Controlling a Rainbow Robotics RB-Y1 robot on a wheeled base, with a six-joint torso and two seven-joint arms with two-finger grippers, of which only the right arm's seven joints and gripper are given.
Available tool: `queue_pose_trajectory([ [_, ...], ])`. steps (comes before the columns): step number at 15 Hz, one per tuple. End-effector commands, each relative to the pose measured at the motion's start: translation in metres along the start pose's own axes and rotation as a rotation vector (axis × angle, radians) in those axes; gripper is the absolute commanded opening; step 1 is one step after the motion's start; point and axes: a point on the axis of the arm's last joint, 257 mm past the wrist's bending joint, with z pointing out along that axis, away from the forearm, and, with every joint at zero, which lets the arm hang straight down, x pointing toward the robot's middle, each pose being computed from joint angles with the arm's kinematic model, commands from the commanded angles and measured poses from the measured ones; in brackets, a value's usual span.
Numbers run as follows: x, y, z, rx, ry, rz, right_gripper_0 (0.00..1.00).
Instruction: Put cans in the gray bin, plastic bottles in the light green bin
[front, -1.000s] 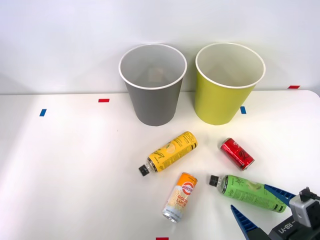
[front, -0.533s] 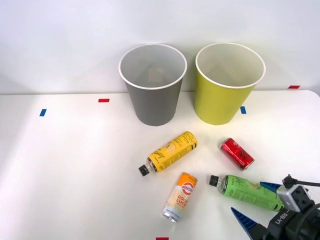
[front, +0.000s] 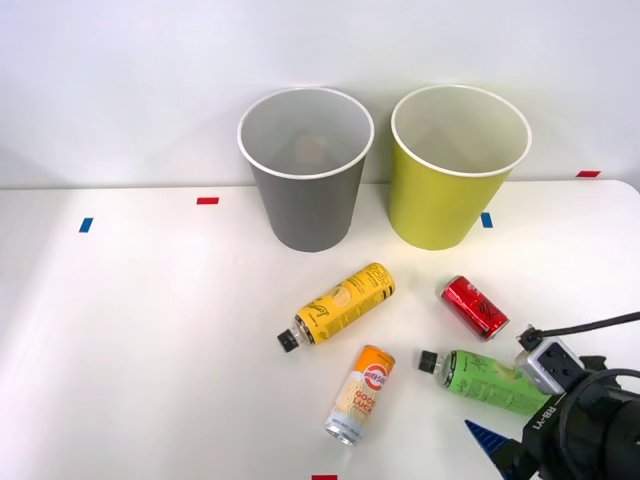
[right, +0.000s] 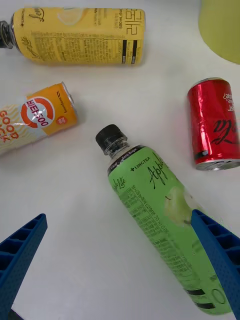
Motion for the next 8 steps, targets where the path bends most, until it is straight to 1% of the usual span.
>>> queue_pose_trajectory([
  [1, -0.002, -0.0178, 0.0018, 0.044, 0.064, -0.274, 1.0],
  [2, -0.0001, -0.0218, 0.0027, 0.052, 0.094, -0.363, 1.0],
  [3, 0.0026, -0.0229, 0.0037, 0.053, 0.12, -0.421, 1.0],
  [5, 0.0002, -0.0183, 0.0083, 0.041, 0.147, -0.528, 1.0],
  [7, 0.0021, -0.021, 0.0087, 0.038, 0.192, -0.593, 1.0],
  [8, 0.004, -0.0169, 0.0088, 0.017, 0.207, -0.593, 1.0],
])
